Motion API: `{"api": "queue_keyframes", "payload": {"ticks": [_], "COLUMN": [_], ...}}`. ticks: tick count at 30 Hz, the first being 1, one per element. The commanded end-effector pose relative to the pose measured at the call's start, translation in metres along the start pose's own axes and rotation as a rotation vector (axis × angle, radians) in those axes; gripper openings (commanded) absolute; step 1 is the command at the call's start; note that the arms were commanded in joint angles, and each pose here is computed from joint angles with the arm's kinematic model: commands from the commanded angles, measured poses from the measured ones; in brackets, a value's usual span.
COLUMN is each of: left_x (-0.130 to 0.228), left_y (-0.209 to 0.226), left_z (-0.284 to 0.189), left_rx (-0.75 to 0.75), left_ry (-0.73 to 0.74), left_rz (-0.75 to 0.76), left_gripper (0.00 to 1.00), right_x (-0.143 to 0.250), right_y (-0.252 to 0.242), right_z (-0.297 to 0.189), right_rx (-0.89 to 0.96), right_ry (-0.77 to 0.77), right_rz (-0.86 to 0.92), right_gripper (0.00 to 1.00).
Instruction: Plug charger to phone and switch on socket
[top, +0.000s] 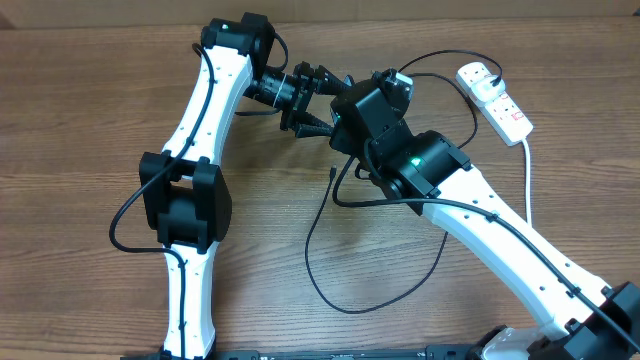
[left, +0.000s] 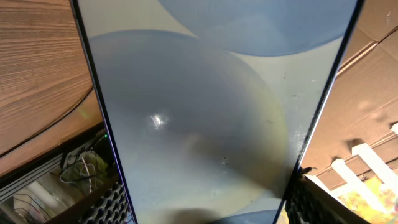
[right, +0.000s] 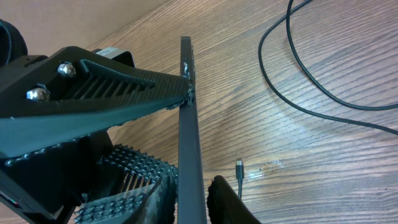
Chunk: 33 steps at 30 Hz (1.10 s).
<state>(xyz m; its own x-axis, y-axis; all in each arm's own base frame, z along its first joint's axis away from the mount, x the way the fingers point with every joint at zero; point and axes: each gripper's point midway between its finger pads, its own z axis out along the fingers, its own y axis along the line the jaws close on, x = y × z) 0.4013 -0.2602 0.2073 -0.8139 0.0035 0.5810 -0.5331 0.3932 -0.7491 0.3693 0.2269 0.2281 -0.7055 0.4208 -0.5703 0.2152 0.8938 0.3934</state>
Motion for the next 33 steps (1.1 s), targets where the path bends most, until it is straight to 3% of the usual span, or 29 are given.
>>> {"api": "queue_keyframes", "payload": {"ticks": [1, 8, 12, 15, 22, 29, 33], "left_x": [0.012, 0.009, 0.006, 0.002, -0.013, -0.026, -0.024], "left_y": [-0.017, -0.017, -0.019, -0.022, -0.022, -0.018, -0.019], "left_z": [-0.003, -0.003, -0.003, -0.005, -0.011, -0.012, -0.008], "left_rx": [0.055, 0.049, 0.054, 0.063, 0.045, 0.01, 0.014], "left_ry": [0.028, 0.018, 0.01, -0.002, -0.061, -0.117, -0.108], "left_rz": [0.034, 0.068, 0.101, 0.129, 0.176, 0.031, -0.066], "left_gripper": [0.51, 0.56, 0.73, 0.87, 0.88, 0.92, 0.86], "right_x": [-0.01, -0.01, -0.011, -0.019, -0.037, -0.028, -0.023], "right_y": [0.006, 0.009, 0.009, 0.002, -0.013, 0.006, 0.013], "right_z": [-0.005, -0.005, -0.005, -0.004, -0.001, -0.001, -0.001], "right_rx": [-0.009, -0.023, -0.023, -0.005, -0.002, -0.077, -0.091], "right_ry": [-0.036, -0.032, -0.036, -0.067, -0.105, 0.021, 0.075], "right_rz": [0.007, 0.011, 0.094, 0.264, 0.733, 1.08, 1.177], "right_gripper": [0.16, 0.04, 0.04, 0.04, 0.04, 0.05, 0.06]}}
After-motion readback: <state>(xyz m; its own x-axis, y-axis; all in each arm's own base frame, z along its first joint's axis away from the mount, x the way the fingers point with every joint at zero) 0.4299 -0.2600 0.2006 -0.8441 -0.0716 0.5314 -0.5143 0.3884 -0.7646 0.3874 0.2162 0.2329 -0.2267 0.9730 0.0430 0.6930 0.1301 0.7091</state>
